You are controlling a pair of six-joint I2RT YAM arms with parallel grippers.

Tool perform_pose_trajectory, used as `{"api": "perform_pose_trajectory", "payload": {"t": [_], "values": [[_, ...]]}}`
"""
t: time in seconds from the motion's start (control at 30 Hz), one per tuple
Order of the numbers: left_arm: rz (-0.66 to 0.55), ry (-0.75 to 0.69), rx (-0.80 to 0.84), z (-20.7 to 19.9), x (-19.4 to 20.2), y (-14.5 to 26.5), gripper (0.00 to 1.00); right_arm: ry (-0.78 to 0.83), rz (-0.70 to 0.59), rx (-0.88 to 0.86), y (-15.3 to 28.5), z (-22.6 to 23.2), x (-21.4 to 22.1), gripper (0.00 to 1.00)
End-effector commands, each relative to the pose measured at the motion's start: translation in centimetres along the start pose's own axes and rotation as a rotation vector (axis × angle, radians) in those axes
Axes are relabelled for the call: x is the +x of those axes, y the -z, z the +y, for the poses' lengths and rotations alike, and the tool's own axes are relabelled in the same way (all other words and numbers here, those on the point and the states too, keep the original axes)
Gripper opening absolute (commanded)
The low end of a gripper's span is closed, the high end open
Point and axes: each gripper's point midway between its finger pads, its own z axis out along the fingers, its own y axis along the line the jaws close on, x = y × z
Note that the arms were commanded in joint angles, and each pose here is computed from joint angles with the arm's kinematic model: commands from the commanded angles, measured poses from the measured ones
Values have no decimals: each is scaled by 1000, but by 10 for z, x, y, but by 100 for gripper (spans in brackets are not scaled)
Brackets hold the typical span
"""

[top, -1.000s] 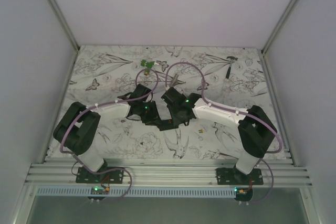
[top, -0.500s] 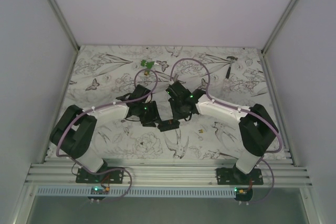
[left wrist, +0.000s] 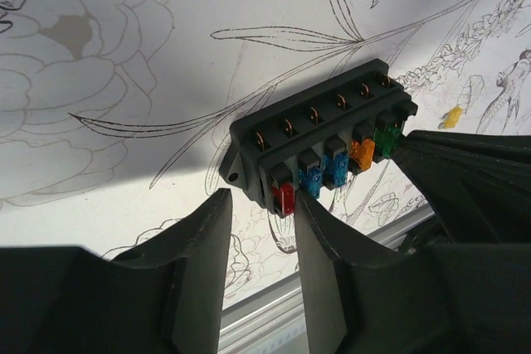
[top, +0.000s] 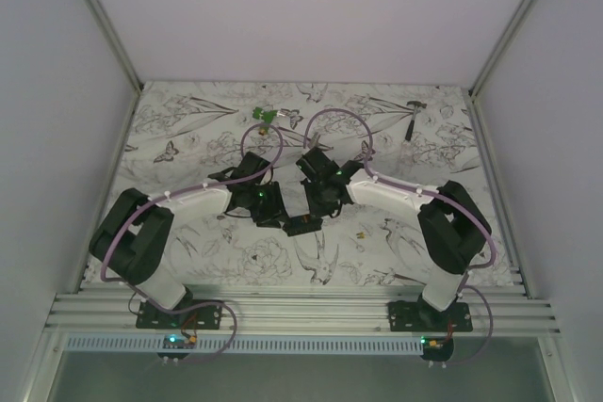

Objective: Snap on the fuse box
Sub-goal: Install the fuse at the fuse box base.

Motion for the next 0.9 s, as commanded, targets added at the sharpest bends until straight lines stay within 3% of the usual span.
{"api": "perform_pose_trajectory", "payload": {"t": [0.0,0.23,0.87], "values": [[46,15,-18,3,8,-3,37,-12,7,-17,-5,2,-2,11],[63,21,-27,5,10,-7,32,1,89,6,-16,-3,15,0],[79,60,-83,28,15,-15,20,93,329,261,-45,-57,79,0]]}}
